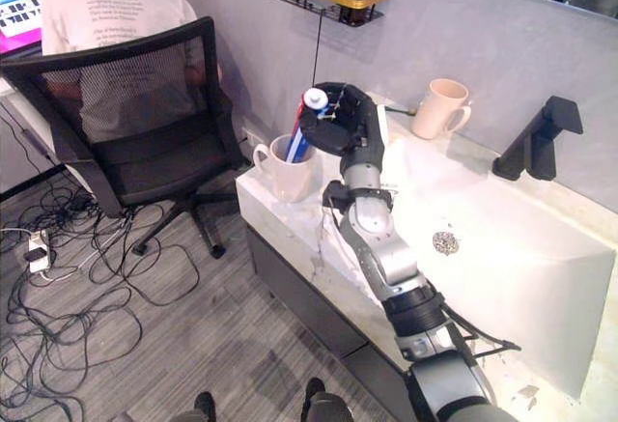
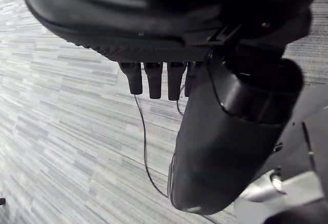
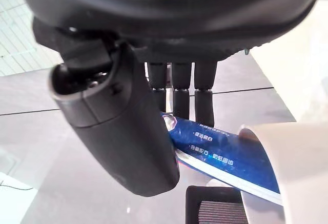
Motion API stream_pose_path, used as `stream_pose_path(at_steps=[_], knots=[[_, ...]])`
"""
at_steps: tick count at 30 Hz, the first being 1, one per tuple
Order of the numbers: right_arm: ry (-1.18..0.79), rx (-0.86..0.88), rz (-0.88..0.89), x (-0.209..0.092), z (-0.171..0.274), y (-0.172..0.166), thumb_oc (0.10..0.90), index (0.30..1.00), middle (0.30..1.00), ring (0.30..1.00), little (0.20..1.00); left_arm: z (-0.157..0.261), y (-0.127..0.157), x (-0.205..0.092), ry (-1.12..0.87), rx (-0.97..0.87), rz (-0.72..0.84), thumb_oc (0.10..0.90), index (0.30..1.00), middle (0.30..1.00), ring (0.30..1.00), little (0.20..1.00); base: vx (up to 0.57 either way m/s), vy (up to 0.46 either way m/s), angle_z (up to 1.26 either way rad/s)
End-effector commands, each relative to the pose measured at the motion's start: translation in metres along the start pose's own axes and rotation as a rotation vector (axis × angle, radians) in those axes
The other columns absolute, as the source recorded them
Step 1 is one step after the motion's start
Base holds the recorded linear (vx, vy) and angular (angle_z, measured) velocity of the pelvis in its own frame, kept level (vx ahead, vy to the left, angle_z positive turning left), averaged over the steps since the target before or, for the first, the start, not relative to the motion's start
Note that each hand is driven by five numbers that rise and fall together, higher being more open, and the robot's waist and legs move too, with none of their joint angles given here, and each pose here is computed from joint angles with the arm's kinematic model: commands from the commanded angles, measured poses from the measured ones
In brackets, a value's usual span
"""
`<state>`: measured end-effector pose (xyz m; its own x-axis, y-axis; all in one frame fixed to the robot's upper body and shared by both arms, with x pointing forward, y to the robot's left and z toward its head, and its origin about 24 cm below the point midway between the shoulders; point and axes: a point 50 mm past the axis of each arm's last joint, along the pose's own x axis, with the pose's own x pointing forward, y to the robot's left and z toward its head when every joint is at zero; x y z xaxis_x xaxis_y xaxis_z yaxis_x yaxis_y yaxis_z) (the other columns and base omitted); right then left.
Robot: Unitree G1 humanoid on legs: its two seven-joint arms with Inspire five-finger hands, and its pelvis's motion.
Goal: Organize the bathroom.
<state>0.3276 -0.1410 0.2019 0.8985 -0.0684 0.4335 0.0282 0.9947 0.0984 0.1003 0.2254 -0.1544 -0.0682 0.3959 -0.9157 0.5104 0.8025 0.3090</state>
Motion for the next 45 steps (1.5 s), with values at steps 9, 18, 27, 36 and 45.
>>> stream_pose_path(at_steps=[9, 18, 27, 36, 45], knots=[[-0.439, 0.155, 0.085, 0.015, 0.093, 0.028, 0.8, 0.9, 0.9, 0.9, 0.9, -0.02, 0.028, 0.004, 0.098, 0.047, 0.089, 0.8, 0.9, 0.9, 0.9, 0.9, -0.04, 0.006, 0.0], [-0.453, 0.157, 0.086, 0.015, 0.095, 0.029, 0.8, 0.9, 0.9, 0.9, 0.9, -0.016, 0.032, 0.002, 0.095, 0.051, 0.098, 0.8, 0.9, 0.9, 0.9, 0.9, 0.0, 0.0, 0.0], [-0.448, 0.142, 0.096, 0.015, 0.095, 0.03, 0.8, 0.9, 0.9, 0.9, 0.9, -0.015, 0.031, 0.003, 0.081, 0.061, 0.1, 0.8, 0.9, 0.9, 0.9, 0.9, 0.0, 0.0, 0.0], [-0.425, 0.131, 0.108, 0.013, 0.09, 0.031, 0.8, 0.9, 0.9, 0.9, 0.9, -0.014, 0.03, 0.003, 0.067, 0.083, 0.089, 0.8, 0.9, 0.9, 0.9, 0.9, -0.01, 0.018, -0.05], [-0.416, 0.136, 0.133, 0.013, 0.088, 0.033, 0.8, 0.9, 0.9, 0.9, 0.9, -0.01, 0.03, 0.002, 0.058, 0.081, 0.084, 0.8, 0.9, 0.9, 0.9, 0.9, -0.02, 0.023, -0.07]])
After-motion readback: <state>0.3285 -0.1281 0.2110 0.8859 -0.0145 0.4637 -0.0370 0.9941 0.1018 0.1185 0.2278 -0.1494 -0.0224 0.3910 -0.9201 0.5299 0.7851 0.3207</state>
